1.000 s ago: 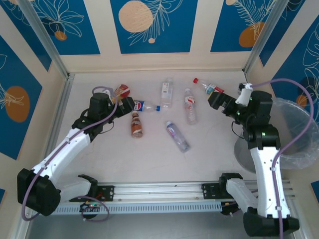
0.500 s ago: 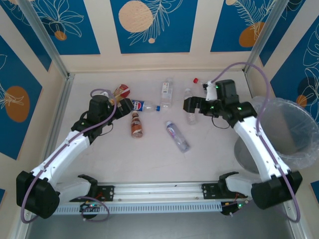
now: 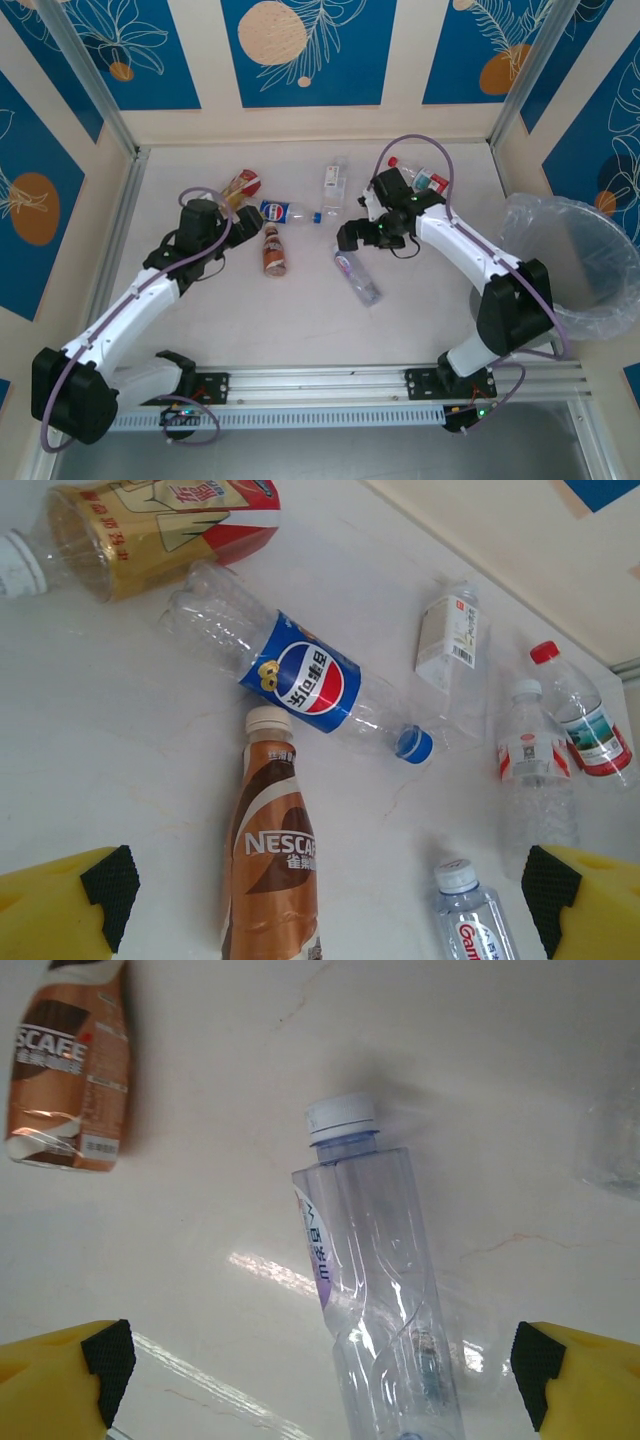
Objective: Put the plastic bottles in the bin
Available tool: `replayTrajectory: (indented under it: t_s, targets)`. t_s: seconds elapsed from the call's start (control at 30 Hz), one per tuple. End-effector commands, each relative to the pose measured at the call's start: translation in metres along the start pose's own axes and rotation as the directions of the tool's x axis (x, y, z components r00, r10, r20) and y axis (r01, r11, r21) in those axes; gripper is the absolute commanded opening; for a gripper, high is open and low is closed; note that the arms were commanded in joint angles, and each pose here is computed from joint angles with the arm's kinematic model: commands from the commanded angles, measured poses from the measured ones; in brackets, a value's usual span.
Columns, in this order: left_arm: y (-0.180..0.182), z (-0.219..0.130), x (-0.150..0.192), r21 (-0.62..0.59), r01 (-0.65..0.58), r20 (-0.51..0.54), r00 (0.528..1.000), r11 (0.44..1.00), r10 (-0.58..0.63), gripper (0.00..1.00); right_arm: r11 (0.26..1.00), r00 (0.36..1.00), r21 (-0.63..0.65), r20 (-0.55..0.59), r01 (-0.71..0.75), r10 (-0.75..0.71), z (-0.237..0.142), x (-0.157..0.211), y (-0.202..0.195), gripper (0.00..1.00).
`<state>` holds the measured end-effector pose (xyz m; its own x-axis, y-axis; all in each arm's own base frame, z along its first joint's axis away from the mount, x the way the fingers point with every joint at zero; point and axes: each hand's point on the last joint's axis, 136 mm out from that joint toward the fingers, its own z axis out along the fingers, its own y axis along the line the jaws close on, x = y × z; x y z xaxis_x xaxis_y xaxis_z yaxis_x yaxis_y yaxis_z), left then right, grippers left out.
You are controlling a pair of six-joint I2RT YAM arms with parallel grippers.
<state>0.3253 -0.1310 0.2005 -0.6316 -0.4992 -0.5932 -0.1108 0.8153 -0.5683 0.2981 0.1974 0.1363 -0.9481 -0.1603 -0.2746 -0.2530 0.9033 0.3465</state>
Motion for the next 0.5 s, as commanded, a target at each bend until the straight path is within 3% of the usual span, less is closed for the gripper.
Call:
replayTrajectory:
  t_s: [0.0, 0.3, 0.47]
  targets:
    - [0.009, -0.007, 0.003, -0.031, 0.022, 0.017, 1.000, 0.999, -0.021, 1.00, 0.999, 0.998, 0.005, -0.043, 0.041, -0.041, 0.010, 0.002, 0.006, 1.00]
    - [0.018, -0.015, 0.004, -0.058, 0.045, 0.030, 0.999, 0.997, -0.043, 1.00, 0.980, 0.967, 0.156, -0.239, 0.126, -0.086, 0.067, 0.030, -0.003, 1.00]
    - [0.021, -0.014, 0.007, -0.070, 0.048, 0.022, 0.999, 0.996, -0.047, 1.00, 0.966, 0.955, 0.195, -0.274, 0.170, -0.113, 0.085, 0.033, -0.006, 1.00]
